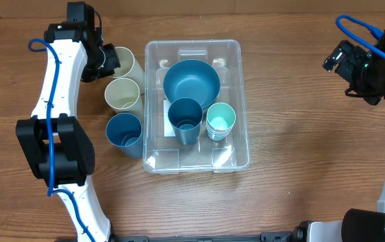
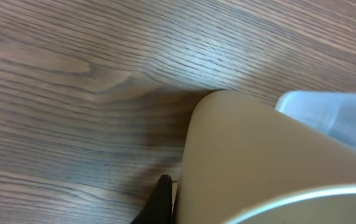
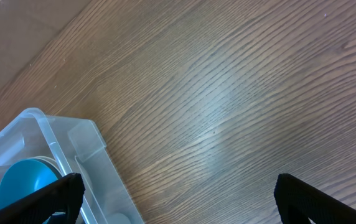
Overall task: Pack container
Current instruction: 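Move the left gripper to the far cream cup and grasp it, then carry the cream cup with the left gripper and drop it into the dark blue cup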
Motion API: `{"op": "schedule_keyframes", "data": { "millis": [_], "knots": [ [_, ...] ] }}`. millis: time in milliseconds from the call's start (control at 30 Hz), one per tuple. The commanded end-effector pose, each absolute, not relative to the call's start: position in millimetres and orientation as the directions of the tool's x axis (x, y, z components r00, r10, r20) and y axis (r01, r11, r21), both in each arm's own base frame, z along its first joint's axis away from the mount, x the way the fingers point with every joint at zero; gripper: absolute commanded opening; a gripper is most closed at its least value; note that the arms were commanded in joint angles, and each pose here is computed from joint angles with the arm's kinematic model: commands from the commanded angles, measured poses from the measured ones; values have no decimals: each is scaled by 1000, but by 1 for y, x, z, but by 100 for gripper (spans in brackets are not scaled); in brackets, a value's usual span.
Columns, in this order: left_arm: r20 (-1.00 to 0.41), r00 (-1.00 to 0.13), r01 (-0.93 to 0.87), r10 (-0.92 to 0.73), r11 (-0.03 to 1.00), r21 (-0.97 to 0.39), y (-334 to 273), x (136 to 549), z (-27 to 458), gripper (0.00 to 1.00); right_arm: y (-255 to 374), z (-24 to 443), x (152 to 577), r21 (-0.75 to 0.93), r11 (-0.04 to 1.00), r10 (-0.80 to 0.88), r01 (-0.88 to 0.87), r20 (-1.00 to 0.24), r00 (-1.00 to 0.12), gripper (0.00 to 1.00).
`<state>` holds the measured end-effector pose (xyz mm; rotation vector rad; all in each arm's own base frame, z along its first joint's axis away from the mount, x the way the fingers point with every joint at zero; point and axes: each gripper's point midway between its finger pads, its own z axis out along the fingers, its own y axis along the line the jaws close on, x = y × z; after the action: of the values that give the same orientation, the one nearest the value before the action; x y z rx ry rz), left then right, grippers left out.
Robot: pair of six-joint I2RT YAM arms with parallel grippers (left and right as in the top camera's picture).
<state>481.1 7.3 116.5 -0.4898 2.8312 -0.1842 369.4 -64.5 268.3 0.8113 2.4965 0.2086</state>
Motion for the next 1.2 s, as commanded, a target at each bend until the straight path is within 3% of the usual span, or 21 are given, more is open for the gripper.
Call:
{"op": "schedule_keyframes", "data": {
  "millis": [0,200,433,533,700,967,1167],
  "knots": [
    [-269,-882,-369,-386,923,-113,26,485,118,4,-64,273,368,298,809,588,506,-426,-688,100],
    [-334,-841,-402,-426,905,-141,44,496,147,4,-64,273,368,299,809,588,506,-426,-688,100],
    [-490,-762,-383,-423,905,-186,56,499,246,4,-64,273,368,298,809,588,506,-426,-688,100],
    [-554,-729,-348,-402,915,-205,48,475,305,4,-64,273,368,298,809,588,506,-426,-688,100],
    [-597,-740,-241,-310,951,-196,13,428,356,4,-64,273,368,299,809,588,506,-426,-688,100],
    [-551,-815,-88,-177,979,-185,-47,346,380,4,-64,273,368,298,809,588,506,-426,-688,100],
    [-520,-848,37,-103,967,-250,-82,328,381,4,-64,273,368,298,809,588,506,-426,-688,100]
  ]
}}
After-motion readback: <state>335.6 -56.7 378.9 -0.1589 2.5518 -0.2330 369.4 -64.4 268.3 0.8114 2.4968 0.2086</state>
